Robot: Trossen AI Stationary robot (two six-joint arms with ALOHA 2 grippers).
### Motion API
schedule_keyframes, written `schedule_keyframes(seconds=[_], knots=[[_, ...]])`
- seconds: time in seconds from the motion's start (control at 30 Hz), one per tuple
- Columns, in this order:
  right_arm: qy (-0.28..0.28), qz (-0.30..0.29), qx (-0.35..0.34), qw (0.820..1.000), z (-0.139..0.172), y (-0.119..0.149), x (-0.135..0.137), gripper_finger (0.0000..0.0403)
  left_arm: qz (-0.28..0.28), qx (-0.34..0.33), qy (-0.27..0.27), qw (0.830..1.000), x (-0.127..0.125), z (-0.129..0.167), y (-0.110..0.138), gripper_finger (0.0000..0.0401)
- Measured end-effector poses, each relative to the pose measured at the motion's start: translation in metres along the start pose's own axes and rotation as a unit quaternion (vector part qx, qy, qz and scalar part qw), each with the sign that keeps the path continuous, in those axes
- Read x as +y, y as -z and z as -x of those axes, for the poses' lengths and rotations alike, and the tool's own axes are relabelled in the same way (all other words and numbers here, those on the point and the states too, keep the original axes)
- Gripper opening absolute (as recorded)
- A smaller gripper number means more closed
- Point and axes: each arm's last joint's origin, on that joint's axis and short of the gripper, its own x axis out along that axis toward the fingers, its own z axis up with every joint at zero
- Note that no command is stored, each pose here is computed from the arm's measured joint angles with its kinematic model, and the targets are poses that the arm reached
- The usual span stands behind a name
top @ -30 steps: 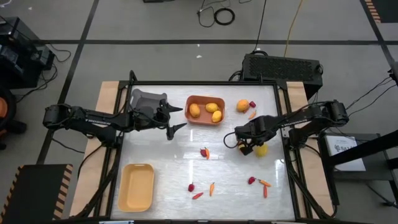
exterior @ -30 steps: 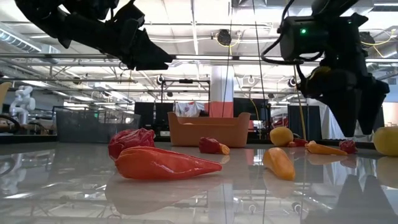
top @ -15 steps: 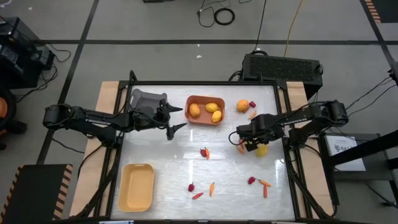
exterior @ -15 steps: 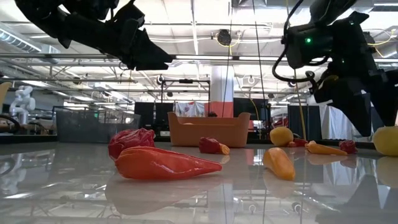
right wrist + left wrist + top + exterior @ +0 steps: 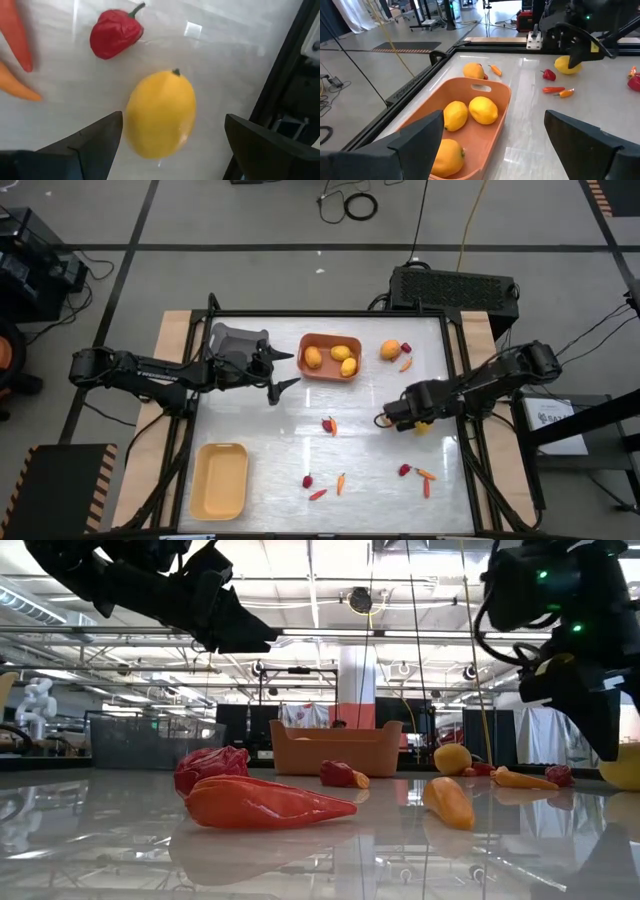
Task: Sort produce into baskets
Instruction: Put the lemon into the orange bin
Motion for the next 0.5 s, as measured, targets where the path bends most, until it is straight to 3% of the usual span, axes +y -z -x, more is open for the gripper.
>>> schedule_keyframes(seconds=[0.27, 0.5], knots=[[-0.039, -0.004, -0.022, 0.999, -0.012, 0.018, 0.004, 0.0341, 0.000, 0.000, 0.000, 1.000, 0.000, 0.000, 0.000, 0.0352], [-0.024, -0.019, -0.054, 0.998, -0.025, 0.016, -0.002, 0.0341, 0.004, 0.000, 0.000, 1.000, 0.000, 0.000, 0.000, 0.0352]])
